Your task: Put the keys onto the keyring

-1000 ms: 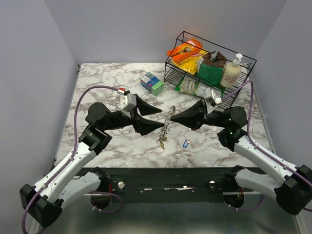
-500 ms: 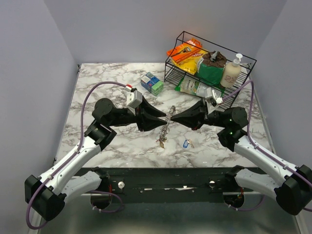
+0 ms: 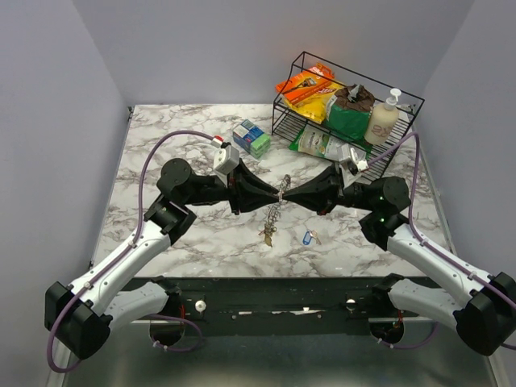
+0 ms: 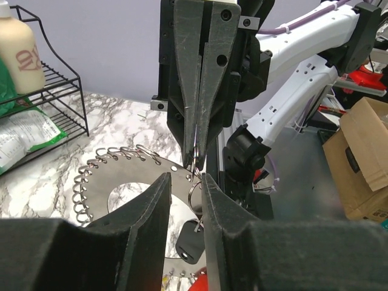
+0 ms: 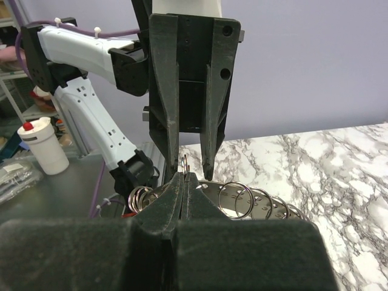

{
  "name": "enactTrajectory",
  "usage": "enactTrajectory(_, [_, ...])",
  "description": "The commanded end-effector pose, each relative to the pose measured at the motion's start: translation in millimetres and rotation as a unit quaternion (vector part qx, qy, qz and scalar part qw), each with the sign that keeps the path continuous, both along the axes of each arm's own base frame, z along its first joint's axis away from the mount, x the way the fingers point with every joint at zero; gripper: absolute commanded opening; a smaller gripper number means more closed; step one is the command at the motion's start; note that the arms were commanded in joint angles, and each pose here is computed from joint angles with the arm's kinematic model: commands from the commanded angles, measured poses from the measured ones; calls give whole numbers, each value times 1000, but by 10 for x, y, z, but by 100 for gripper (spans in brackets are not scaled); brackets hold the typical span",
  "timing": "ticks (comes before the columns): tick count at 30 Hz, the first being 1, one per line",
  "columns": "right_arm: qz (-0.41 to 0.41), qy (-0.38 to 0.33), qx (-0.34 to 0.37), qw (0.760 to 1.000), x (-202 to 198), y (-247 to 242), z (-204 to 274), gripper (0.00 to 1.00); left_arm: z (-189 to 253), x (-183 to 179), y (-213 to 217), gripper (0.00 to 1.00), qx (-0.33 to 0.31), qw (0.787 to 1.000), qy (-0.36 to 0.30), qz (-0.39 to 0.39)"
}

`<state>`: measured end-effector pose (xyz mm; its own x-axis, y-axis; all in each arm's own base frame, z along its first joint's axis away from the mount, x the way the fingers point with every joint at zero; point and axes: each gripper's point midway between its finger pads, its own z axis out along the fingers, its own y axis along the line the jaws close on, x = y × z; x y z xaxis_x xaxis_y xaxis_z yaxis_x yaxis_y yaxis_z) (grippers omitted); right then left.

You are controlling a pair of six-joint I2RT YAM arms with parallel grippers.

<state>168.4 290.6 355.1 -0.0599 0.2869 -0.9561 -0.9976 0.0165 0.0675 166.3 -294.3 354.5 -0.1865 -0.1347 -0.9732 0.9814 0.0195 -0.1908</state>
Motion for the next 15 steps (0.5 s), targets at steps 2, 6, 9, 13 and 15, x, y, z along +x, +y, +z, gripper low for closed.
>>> enactTrajectory(2, [9,-28,19,999,-78,-17,140,1,165,-54,-10,32,-12,1000,-16,-16])
enactTrajectory(6, [11,-27,17,999,-74,-9,129,0,164,-48,-12,17,-12,1000,-16,-15])
enactTrajectory(9, [14,-25,15,999,-76,-4,117,0,159,-15,-10,0,-13,1000,-15,-5])
enactTrajectory(13, [14,-25,15,999,-79,-6,115,0,147,-16,-12,0,-10,1000,-13,-6])
enactTrajectory(15, [13,-25,16,999,-78,-11,123,0,143,-4,-13,0,-9,1000,-11,-5])
